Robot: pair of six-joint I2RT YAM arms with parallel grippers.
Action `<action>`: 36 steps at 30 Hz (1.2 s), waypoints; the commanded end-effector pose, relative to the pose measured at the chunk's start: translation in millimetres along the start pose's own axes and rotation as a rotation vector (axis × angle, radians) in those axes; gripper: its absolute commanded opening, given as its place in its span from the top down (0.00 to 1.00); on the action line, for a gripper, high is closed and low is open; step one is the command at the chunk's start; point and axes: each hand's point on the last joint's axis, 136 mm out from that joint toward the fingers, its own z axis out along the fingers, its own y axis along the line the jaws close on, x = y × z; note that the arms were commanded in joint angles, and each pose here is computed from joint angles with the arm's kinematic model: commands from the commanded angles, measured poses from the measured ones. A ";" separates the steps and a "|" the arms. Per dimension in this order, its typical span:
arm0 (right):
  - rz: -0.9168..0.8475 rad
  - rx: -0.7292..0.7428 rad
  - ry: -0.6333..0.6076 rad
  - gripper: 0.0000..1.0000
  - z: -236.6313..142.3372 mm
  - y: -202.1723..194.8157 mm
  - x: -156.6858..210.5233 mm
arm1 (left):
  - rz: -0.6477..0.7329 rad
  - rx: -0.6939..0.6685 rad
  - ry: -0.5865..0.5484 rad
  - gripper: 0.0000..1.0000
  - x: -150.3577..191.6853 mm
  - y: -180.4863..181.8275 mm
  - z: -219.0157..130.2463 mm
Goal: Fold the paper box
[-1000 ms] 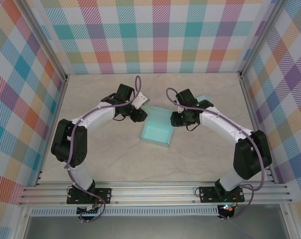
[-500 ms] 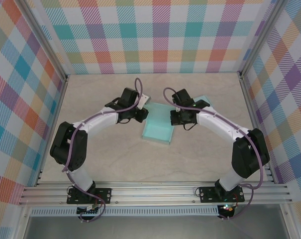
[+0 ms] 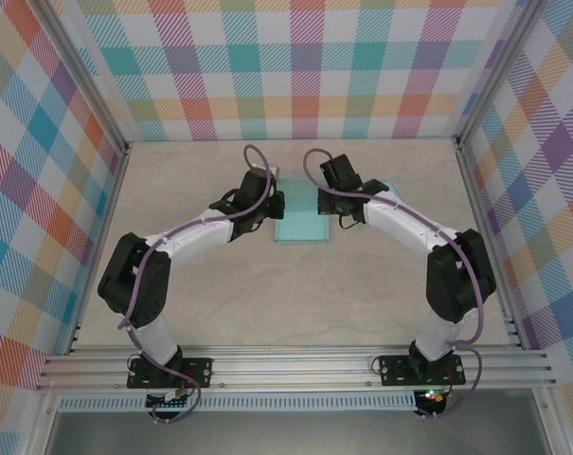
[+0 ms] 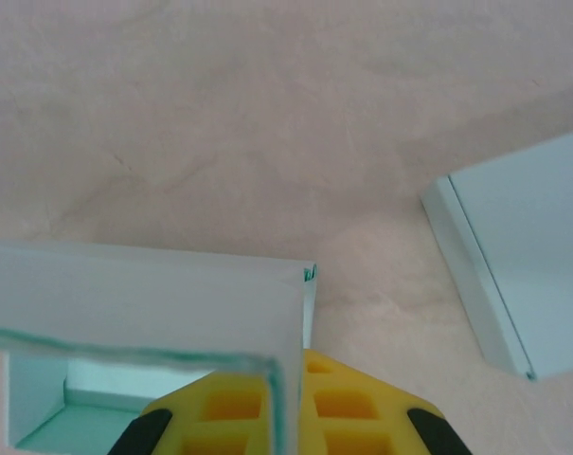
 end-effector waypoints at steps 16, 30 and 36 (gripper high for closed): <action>-0.003 -0.044 -0.100 1.00 18.8 28.5 16.2 | -0.284 -0.046 -0.149 0.79 29.8 0.9 10.2; -0.011 -0.029 -0.075 1.00 24.3 29.4 38.5 | -0.327 -0.038 -0.134 0.82 60.4 6.1 13.3; -0.006 -0.025 -0.071 1.00 25.6 25.6 48.3 | -0.318 -0.083 -0.120 0.83 73.7 17.8 11.7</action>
